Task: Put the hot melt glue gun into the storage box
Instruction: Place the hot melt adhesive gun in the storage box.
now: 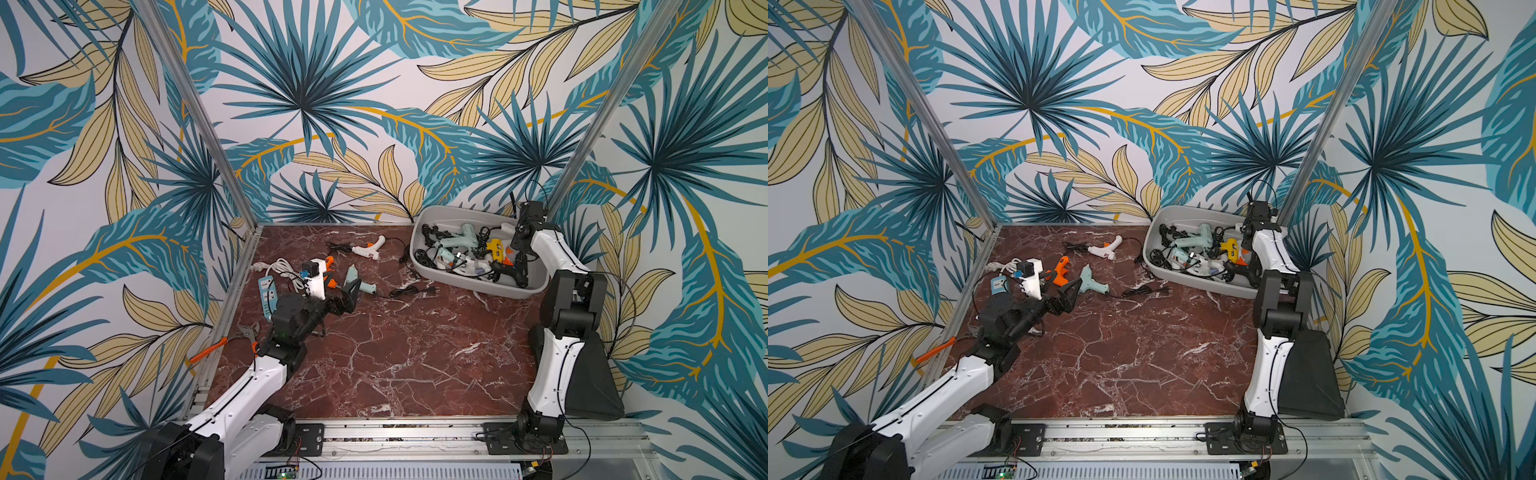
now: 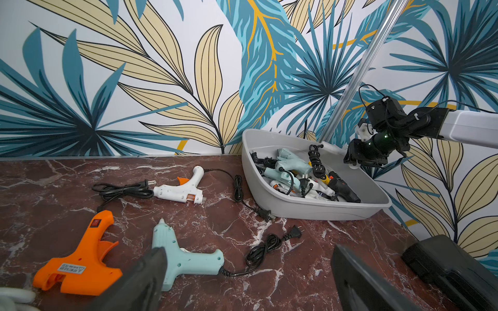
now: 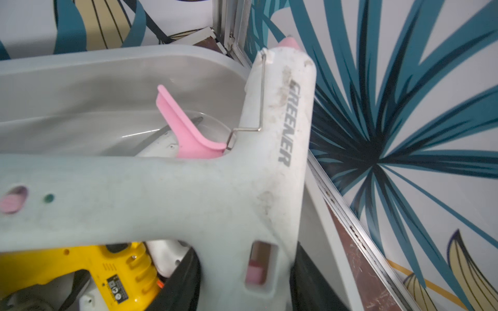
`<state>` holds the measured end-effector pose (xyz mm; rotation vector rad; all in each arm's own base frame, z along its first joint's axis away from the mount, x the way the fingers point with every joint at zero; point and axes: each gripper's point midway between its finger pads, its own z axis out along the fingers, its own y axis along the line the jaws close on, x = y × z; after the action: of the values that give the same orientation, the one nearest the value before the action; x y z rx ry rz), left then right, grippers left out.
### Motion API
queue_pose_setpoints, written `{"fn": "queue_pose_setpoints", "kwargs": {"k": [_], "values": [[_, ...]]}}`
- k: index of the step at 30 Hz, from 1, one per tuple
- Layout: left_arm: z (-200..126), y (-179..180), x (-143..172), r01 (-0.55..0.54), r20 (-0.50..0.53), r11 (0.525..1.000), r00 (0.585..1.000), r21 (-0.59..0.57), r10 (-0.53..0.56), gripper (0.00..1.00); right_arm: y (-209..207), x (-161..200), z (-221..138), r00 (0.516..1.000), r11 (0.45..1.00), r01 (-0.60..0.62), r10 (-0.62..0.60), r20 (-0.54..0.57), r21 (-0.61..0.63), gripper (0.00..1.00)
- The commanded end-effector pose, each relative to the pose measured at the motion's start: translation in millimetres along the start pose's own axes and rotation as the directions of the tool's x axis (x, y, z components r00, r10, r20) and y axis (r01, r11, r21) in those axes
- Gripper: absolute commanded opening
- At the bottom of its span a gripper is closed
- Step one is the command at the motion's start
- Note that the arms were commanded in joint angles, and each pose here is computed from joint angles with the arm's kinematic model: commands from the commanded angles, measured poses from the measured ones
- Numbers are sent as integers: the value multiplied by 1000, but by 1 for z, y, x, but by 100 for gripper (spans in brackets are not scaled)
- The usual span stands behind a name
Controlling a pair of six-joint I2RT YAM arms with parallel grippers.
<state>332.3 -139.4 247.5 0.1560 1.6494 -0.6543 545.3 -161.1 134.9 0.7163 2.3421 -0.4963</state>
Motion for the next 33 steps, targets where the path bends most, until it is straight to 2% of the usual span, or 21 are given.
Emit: {"fn": "queue_pose_setpoints", "kwargs": {"k": [1,14,18,23,26,31,33], "values": [[0,7,5,-7,-12,999,1000,-31,7,100,18,10,13,998,997,32,-35,-48,-72,0],[0,10,7,3,-6,999,1000,-44,-4,100,20,53,27,968,977,166,-187,-168,-134,0],[1,10,7,7,-4,999,1000,-43,-8,100,7,61,30,961,979,170,-191,-202,-115,0],[0,11,8,6,-9,999,1000,-49,-7,100,8,75,27,943,968,171,-214,-254,-182,1],[-1,12,8,4,-12,999,1000,-54,-5,100,6,81,28,934,965,190,-234,-268,-181,14],[-3,14,10,6,-21,997,1000,-72,-8,100,6,83,25,928,961,194,-244,-280,-195,45],[-6,16,9,3,-22,996,1000,-88,-5,100,6,80,19,932,962,182,-235,-277,-202,50]]}}
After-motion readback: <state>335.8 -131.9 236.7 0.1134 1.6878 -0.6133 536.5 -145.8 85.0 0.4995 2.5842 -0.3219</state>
